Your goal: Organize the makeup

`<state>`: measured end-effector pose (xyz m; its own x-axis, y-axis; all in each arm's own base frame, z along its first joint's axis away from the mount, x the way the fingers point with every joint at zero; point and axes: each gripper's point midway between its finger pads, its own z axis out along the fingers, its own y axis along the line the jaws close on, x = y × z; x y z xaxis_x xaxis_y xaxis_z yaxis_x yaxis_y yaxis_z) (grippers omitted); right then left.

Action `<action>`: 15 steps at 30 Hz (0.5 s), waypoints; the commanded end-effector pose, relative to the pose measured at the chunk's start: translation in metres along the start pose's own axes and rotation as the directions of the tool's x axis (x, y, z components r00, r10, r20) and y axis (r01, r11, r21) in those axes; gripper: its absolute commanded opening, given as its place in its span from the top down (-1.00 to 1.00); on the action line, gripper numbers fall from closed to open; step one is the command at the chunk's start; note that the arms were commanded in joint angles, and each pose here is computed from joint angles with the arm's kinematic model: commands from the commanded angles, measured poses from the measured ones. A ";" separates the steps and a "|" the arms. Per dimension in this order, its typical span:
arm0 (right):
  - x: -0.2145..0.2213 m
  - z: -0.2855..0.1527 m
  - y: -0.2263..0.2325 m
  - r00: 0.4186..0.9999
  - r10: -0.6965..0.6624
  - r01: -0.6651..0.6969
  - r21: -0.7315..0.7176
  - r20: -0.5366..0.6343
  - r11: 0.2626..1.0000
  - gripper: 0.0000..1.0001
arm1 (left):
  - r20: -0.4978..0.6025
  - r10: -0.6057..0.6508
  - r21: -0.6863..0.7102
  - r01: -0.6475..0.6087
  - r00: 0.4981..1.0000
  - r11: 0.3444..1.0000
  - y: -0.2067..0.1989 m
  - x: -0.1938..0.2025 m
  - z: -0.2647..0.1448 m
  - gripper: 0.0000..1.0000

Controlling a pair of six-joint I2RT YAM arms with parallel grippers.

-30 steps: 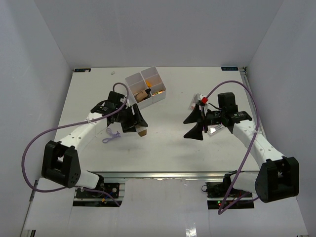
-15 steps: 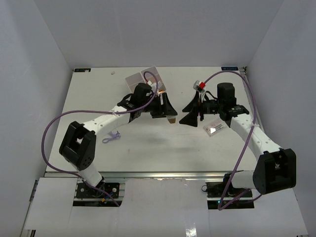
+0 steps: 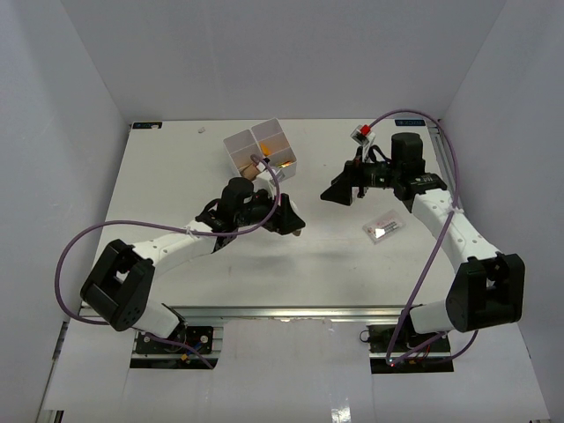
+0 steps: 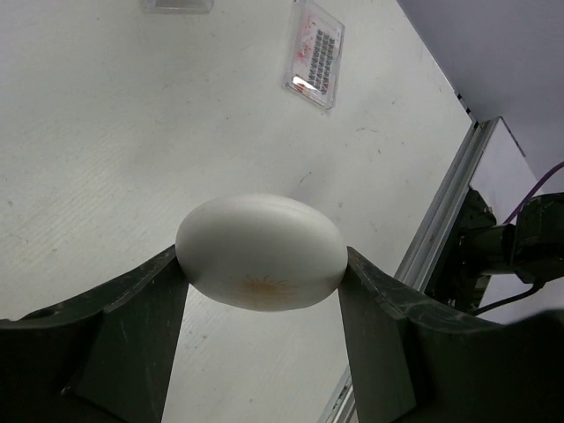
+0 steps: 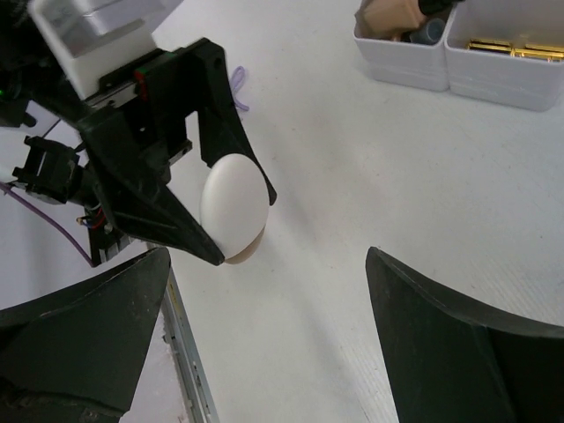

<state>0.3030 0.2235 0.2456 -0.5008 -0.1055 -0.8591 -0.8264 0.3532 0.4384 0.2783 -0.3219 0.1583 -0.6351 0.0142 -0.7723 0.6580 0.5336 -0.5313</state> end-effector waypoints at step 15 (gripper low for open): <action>0.016 0.033 0.001 0.992 0.063 -0.052 0.095 -0.112 0.994 -0.88 | 0.107 0.307 0.052 -0.313 0.946 0.948 -0.037 -0.035 0.021 0.50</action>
<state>0.2956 0.2460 0.2127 -0.6029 -0.1789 -0.7775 -0.7585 0.4306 0.4891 0.2789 -0.3449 0.1719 -0.4357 0.1004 -0.8945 0.8065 0.4848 -0.3385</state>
